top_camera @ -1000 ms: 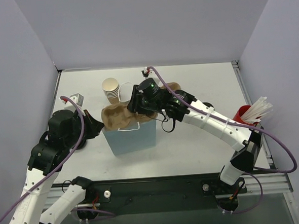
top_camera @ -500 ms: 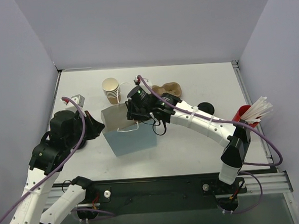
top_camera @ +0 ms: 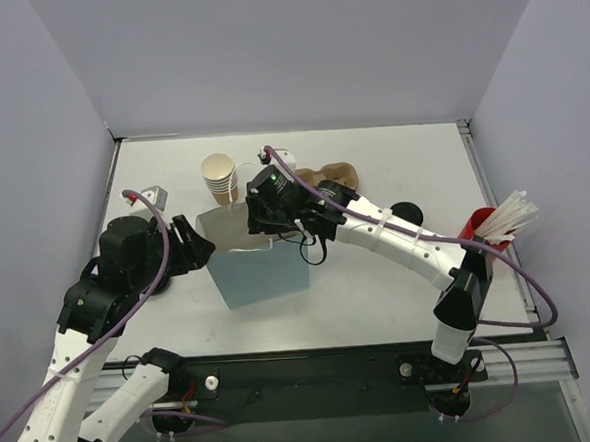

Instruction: Pack the takeout coffee

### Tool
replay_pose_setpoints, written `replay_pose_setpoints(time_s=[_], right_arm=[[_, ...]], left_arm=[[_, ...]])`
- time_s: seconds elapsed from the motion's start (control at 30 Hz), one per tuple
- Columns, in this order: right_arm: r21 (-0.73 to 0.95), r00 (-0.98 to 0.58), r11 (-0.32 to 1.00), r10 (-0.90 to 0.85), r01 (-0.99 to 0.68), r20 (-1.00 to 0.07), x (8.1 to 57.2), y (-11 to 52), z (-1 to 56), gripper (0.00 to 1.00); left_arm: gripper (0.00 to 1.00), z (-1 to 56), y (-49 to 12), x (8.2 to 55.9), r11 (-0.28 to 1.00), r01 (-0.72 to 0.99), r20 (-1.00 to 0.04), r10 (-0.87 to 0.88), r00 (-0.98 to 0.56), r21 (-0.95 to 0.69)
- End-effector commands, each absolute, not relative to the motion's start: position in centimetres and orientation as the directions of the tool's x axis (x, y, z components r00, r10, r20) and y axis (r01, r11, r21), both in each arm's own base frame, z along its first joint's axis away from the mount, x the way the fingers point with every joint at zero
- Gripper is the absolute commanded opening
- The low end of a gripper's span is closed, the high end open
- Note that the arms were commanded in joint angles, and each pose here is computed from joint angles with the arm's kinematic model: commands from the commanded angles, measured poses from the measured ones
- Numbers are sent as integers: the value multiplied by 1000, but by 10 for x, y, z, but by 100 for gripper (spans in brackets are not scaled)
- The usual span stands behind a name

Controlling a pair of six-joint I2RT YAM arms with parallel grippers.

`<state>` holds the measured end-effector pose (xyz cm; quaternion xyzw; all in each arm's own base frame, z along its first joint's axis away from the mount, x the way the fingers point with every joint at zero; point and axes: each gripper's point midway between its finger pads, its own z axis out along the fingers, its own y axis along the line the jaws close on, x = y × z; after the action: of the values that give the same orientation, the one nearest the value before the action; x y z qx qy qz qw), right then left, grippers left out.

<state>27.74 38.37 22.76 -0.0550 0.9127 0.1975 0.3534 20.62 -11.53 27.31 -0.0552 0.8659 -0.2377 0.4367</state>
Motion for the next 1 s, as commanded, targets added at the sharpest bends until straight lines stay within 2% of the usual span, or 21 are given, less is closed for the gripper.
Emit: replay_pose_setpoints(time_s=[0.0, 0.1, 0.3, 0.57, 0.73, 0.77, 0.97], right_arm=[[371, -663, 854, 41, -365, -748, 263, 371, 306, 47], [367, -642, 824, 5, -432, -767, 253, 364, 322, 49], [315, -580, 806, -42, -501, -814, 244, 345, 335, 50], [168, -467, 896, -49, -412, -883, 278, 292, 350, 56], [158, -370, 890, -13, -428, -929, 287, 293, 347, 59], [167, -378, 896, -1, -411, -926, 290, 291, 344, 60], [151, -493, 887, -95, -437, -865, 289, 295, 331, 60]], left_arm=[[64, 303, -110, 210, 882, 121, -767, -321, -555, -456], [71, 307, -99, 212, 905, 88, -791, -314, -525, -417], [75, 300, -98, 227, 916, 90, -817, -301, -492, -391], [75, 294, -91, 243, 943, 23, -811, -274, -516, -332], [78, 273, -80, 216, 927, -71, -753, -342, -562, -368], [81, 272, -80, 212, 923, -76, -745, -352, -566, -378], [84, 266, -93, 200, 917, -67, -658, -332, -676, -394]])
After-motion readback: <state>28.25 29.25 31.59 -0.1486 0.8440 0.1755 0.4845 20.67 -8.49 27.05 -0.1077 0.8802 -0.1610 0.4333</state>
